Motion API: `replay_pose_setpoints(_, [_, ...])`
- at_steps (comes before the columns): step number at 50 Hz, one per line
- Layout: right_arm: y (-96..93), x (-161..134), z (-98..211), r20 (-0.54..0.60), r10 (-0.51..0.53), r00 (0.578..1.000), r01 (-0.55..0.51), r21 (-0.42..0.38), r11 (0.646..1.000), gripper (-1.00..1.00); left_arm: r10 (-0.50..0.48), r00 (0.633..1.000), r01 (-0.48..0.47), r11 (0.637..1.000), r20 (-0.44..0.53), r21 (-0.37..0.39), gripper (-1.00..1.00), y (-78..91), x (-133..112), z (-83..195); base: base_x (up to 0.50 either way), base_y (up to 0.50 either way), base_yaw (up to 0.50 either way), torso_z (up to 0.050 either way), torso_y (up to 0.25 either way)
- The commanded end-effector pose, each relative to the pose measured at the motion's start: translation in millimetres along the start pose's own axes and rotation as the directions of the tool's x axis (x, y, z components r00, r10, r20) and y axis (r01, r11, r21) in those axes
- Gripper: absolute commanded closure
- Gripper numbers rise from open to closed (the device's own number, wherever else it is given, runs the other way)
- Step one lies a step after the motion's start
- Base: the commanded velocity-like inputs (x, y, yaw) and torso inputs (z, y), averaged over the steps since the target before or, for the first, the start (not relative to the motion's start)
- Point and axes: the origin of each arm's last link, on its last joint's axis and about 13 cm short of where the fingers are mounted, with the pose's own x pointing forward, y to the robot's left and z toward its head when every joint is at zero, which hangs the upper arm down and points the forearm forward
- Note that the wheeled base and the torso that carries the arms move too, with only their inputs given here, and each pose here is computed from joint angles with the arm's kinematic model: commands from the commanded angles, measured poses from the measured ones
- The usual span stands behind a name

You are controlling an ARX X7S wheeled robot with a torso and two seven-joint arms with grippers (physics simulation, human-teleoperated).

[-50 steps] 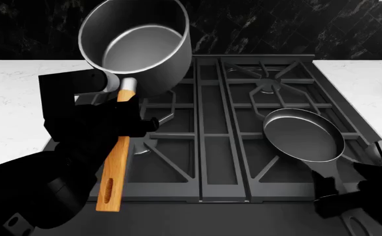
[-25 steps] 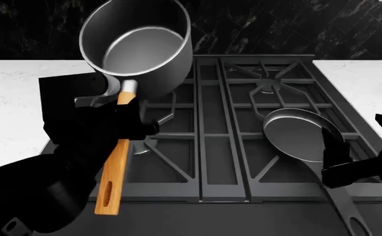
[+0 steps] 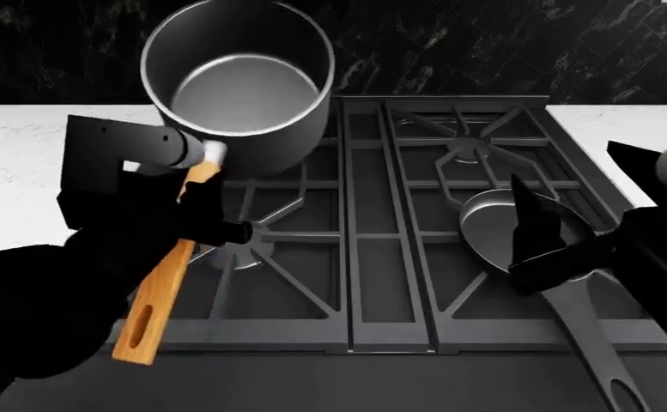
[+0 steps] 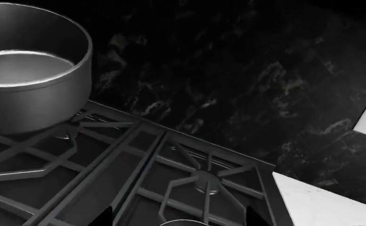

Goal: Place both pans onto different burners. Then place the celery and the sausage on different pans.

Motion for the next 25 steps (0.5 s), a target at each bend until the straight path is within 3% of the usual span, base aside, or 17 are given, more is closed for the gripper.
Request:
replay_pose_setpoints(1, [7.8,6.4,7.9,0.033,0.057,0.998,-0.056,-0.032,0.998,-1.00,-0.054,0.998,0.055,0.998,-0.035,0.031,1.00,30.5,-2.1,18.3,0.00,0.00,0.00,0.000,0.000])
replay_pose_setpoints(6, [8.9,11.2,-2.3,-0.030,0.065,0.997,-0.065,-0.023,0.998,-1.00,-0.096,0.990,0.091,0.995,-0.108,-0.052,1.00,47.5,7.9,22.4,0.00,0.00,0.00,0.000,0.000])
replay_pose_setpoints(9, [9.3,14.2,-6.6,-0.045,0.073,0.996,-0.074,-0.018,0.997,-1.00,-0.069,0.992,0.062,0.996,-0.109,-0.068,1.00,57.4,13.8,20.8,0.00,0.00,0.00,0.000,0.000])
replay_pose_setpoints(25, [11.6,21.9,-10.2,-0.034,0.096,0.995,-0.097,-0.024,0.995,-1.00,-0.060,0.988,0.047,0.995,-0.144,-0.090,1.00,65.5,0.2,-3.2,0.00,0.00,0.00,0.000,0.001])
